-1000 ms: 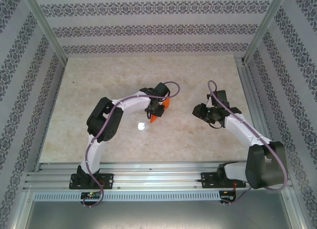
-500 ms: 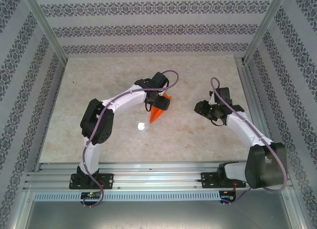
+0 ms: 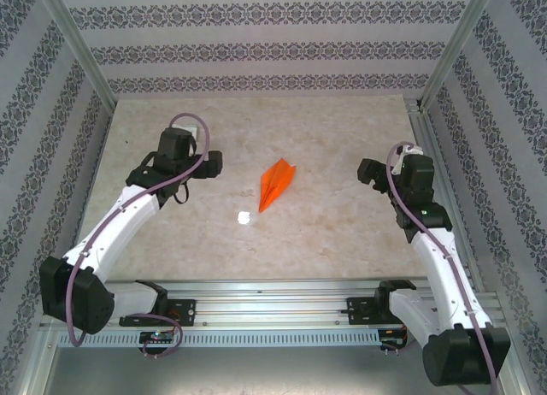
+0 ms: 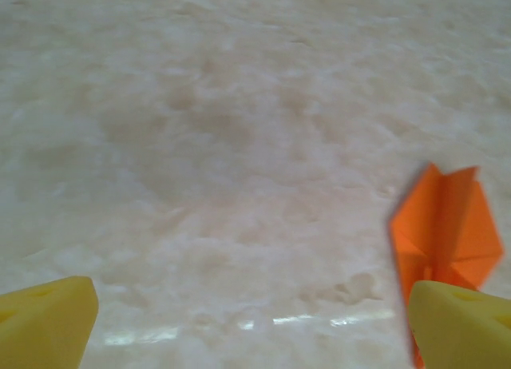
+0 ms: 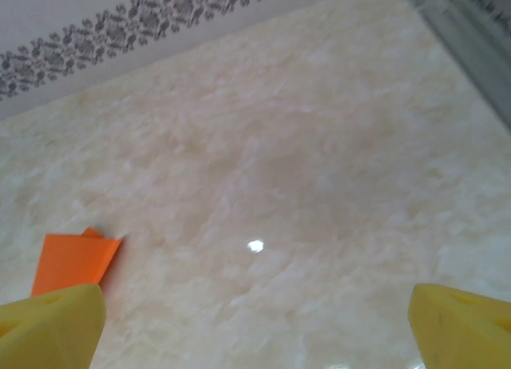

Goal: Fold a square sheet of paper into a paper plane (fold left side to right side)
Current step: Reset both arms

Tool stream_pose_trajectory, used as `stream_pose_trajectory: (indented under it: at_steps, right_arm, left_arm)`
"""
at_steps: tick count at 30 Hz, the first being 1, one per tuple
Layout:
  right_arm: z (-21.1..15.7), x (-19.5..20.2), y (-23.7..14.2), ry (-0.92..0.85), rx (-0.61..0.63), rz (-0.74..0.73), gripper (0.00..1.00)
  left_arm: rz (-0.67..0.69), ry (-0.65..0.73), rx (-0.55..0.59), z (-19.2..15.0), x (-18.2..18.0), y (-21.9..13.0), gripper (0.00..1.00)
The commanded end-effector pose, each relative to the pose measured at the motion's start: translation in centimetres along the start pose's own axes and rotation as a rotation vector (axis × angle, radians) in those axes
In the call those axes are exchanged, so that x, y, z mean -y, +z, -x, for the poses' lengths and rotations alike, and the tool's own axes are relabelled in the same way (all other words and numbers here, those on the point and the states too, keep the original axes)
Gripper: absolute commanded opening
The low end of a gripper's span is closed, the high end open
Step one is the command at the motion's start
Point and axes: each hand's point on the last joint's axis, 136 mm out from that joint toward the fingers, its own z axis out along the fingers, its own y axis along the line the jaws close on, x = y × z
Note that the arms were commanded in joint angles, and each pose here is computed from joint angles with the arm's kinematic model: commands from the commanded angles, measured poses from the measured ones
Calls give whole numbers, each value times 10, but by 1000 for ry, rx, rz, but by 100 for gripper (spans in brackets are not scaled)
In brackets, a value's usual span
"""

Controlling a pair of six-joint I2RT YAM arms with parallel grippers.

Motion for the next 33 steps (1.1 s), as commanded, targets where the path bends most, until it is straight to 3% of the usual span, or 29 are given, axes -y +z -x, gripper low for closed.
stream_pose_trajectory:
  at_steps: [1, 7, 11, 14, 18, 20, 22, 25, 29, 33]
  right_arm:
    - [0, 40, 8, -84, 151, -188, 98]
    - [-7, 53, 33, -151, 302, -211, 98]
    - [-16, 46, 62, -165, 350, -146, 98]
    - [-15, 39, 83, -189, 385, -104, 98]
    - [-29, 33, 108, -228, 326, -57, 98]
    - [-28, 27, 111, -234, 383, -18, 98]
    - [-28, 41, 115, -208, 312, -104, 98]
    - [-21, 38, 113, -205, 374, -91, 98]
    - [-25, 34, 116, -225, 343, -67, 98]
    - [-26, 30, 117, -238, 343, -47, 98]
  left_arm:
    - [123, -43, 76, 1, -41, 10, 100]
    - [292, -28, 238, -15, -99, 12, 100]
    - [292, 89, 320, -28, -102, 19, 100]
    - [262, 101, 317, -34, -100, 30, 100]
    - [173, 102, 421, -30, -87, 32, 100]
    - [138, 117, 466, -29, -81, 34, 100]
    - [111, 149, 482, -30, -75, 40, 100]
    - [97, 170, 458, -33, -74, 58, 100]
    - [76, 190, 438, -55, -73, 85, 100]
    - [69, 157, 395, -53, -79, 97, 100]
